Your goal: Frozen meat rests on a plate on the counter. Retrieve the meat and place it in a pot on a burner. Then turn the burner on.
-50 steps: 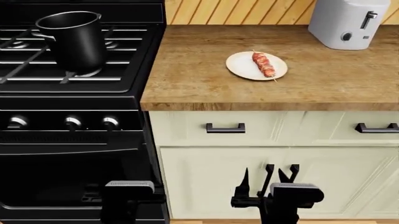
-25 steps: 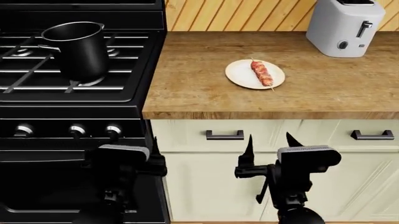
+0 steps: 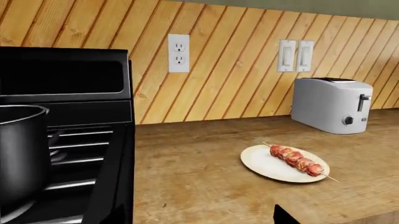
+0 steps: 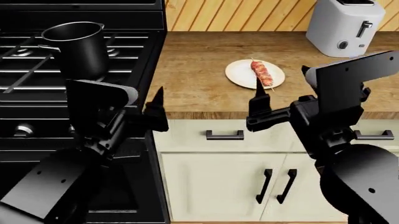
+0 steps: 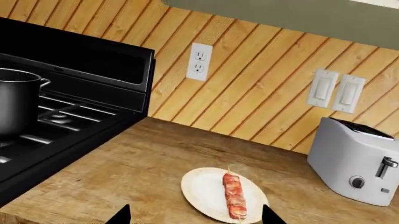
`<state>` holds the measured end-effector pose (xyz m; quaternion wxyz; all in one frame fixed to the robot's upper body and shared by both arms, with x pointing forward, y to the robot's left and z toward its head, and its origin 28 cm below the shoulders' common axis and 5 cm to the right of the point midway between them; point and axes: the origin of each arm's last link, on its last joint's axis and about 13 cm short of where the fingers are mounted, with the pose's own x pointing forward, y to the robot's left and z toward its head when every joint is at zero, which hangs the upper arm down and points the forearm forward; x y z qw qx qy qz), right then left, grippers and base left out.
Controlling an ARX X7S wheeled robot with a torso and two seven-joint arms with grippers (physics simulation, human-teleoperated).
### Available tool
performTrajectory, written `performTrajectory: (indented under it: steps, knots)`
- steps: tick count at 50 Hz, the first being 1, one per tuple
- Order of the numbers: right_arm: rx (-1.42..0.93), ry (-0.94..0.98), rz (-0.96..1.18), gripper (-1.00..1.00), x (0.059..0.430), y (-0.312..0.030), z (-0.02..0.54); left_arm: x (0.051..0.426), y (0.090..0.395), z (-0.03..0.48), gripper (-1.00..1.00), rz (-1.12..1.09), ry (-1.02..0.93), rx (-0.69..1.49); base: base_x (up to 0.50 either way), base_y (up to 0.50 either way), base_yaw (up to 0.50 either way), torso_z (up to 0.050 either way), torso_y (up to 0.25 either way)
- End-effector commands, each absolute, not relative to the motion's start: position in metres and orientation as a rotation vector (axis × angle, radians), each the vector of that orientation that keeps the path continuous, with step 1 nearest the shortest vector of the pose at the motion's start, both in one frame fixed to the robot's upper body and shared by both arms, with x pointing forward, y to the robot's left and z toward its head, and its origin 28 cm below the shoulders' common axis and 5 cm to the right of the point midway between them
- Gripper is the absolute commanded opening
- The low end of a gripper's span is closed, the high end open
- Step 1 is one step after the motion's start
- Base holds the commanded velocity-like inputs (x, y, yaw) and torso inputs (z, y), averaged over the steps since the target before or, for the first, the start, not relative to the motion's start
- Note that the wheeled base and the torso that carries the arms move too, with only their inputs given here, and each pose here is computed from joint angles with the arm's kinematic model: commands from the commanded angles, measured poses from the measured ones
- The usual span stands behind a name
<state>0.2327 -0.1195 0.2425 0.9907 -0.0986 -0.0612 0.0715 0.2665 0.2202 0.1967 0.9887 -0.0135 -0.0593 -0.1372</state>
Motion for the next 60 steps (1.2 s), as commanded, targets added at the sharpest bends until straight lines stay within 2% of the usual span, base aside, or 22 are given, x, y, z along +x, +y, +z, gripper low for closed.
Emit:
performTrajectory:
  steps: [1,18,60]
  knots:
    - [-0.331,-0.081,0.144,1.00,0.218,-0.130,0.275,0.267,0.223,0.233,1.00,-0.313,-0.163,-0.088,0.00,0.00,0.00,0.000,0.000]
    - [-0.230,-0.057,0.152,1.00,0.215,-0.131,0.282,0.272,0.221,0.241,1.00,-0.286,-0.177,-0.082,0.01,0.00,0.00,0.000,0.000]
    - [-0.239,-0.003,0.122,1.00,0.206,-0.128,0.285,0.262,0.220,0.240,1.00,-0.331,-0.193,-0.071,0.48,0.00,0.00,0.000,0.001]
